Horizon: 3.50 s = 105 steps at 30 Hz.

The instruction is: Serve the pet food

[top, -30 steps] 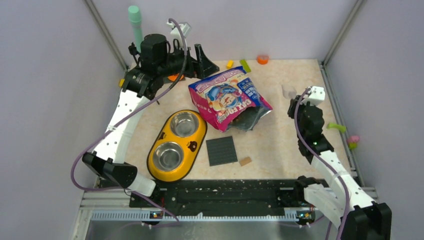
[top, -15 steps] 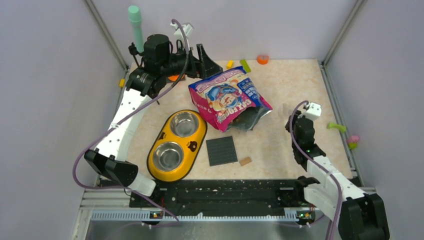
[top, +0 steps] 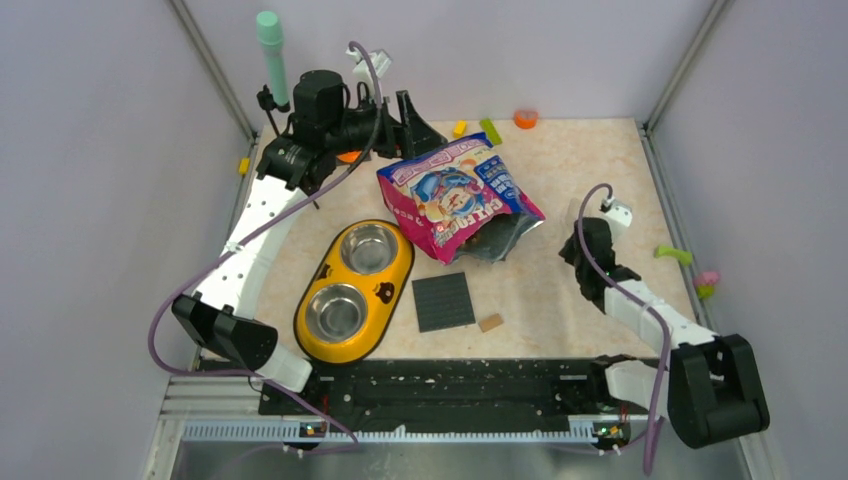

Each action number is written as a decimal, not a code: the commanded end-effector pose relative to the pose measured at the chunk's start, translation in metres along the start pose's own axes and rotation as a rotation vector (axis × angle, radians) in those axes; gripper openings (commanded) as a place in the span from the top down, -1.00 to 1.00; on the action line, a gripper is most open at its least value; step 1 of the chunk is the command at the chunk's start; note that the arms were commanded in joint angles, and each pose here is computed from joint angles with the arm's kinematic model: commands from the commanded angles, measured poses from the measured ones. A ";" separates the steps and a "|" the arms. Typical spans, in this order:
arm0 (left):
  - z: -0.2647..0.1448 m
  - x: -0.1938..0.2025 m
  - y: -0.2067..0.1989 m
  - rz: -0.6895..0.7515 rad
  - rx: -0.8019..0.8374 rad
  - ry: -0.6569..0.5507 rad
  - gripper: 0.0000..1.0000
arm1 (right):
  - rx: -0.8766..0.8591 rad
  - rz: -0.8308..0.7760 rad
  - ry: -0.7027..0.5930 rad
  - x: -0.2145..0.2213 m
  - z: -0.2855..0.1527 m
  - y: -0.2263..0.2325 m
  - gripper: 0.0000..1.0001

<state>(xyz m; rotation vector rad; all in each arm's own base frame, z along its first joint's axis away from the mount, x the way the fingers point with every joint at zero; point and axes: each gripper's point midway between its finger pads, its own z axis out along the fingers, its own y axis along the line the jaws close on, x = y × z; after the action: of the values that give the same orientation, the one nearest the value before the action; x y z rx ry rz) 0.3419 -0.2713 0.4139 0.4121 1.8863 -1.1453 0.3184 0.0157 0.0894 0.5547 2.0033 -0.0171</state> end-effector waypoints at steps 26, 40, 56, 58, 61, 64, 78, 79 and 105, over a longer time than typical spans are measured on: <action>-0.012 -0.002 -0.006 0.021 0.030 0.015 -0.72 | 0.174 0.118 0.302 0.059 0.031 0.010 -0.31; -0.008 -0.005 -0.012 0.020 0.068 0.036 -0.72 | 0.253 0.024 0.140 0.050 0.036 0.005 -0.27; -0.018 -0.001 -0.015 0.032 0.056 0.033 -0.72 | 0.275 0.024 0.078 0.037 0.058 0.019 -0.02; -0.019 0.000 -0.015 0.033 0.052 0.033 -0.72 | 0.278 0.027 0.071 0.035 0.060 0.021 0.02; -0.021 0.000 -0.015 0.033 0.046 0.030 -0.72 | 0.293 0.037 0.067 0.036 0.062 0.020 0.03; -0.022 0.001 -0.015 0.031 0.044 0.028 -0.72 | 0.301 0.059 0.061 0.041 0.061 0.016 -0.11; -0.032 0.042 -0.013 0.048 0.108 0.021 -0.71 | 0.381 0.120 -0.082 0.039 0.067 0.020 -0.02; -0.033 0.044 -0.014 0.052 0.114 0.019 -0.71 | 0.385 0.130 -0.084 0.041 0.067 0.018 -0.01; -0.001 0.036 0.031 0.057 -0.122 0.053 -0.68 | -0.091 -0.069 0.348 -0.031 -0.100 0.069 1.00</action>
<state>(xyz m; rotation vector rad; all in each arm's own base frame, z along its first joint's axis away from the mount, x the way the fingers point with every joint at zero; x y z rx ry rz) 0.3275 -0.2605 0.3596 0.4262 1.9706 -1.0859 0.3248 0.0670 0.1679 0.6527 2.0948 -0.0004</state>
